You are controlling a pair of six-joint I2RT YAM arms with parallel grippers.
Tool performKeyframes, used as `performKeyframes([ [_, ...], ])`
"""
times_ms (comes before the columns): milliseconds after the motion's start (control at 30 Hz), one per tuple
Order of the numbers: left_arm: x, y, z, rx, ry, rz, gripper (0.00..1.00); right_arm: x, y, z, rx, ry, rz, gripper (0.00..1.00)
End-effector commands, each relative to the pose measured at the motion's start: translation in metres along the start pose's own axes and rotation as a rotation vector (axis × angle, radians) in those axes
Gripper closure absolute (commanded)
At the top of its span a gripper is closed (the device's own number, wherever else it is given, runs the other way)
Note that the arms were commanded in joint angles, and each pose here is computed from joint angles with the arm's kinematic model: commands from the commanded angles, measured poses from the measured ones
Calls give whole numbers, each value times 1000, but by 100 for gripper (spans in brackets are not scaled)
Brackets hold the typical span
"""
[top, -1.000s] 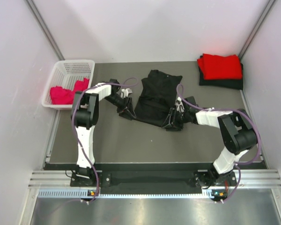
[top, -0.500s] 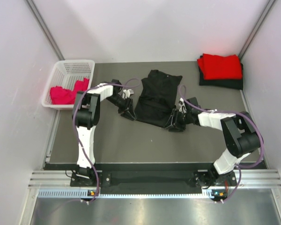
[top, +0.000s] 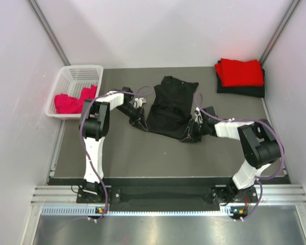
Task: Fold and stack the t-shirts
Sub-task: Fold the tshirt
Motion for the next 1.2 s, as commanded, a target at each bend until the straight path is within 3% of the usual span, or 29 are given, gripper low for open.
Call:
performKeyframes([
  [0, 1, 2, -4, -28, -7, -14, 100, -8, 10, 1, 18, -18, -42, 81],
  [300, 2, 3, -4, -28, -7, -18, 100, -9, 24, 11, 35, -12, -90, 75],
  [367, 2, 4, -5, -30, -7, -20, 100, -9, 25, 13, 42, 1, -87, 79],
  [433, 4, 4, -7, -32, -15, -23, 100, -8, 24, 13, 54, 3, -80, 99],
  [900, 66, 19, -87, -188, -91, -207, 100, 81, 48, 59, 212, 137, -178, 100],
  [1167, 70, 11, -121, -258, -121, -218, 100, 109, 49, 75, 295, 140, -228, 100],
])
Point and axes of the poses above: each gripper's point midway between its finger pads, its own x axis back along the fingers, its own z axis along the line the jaws close on, y = z × x, the point moved 3 cm from there along x, back along the fingers, and after that the axes turned 11 degrees about -x, right-handed, at the moved point
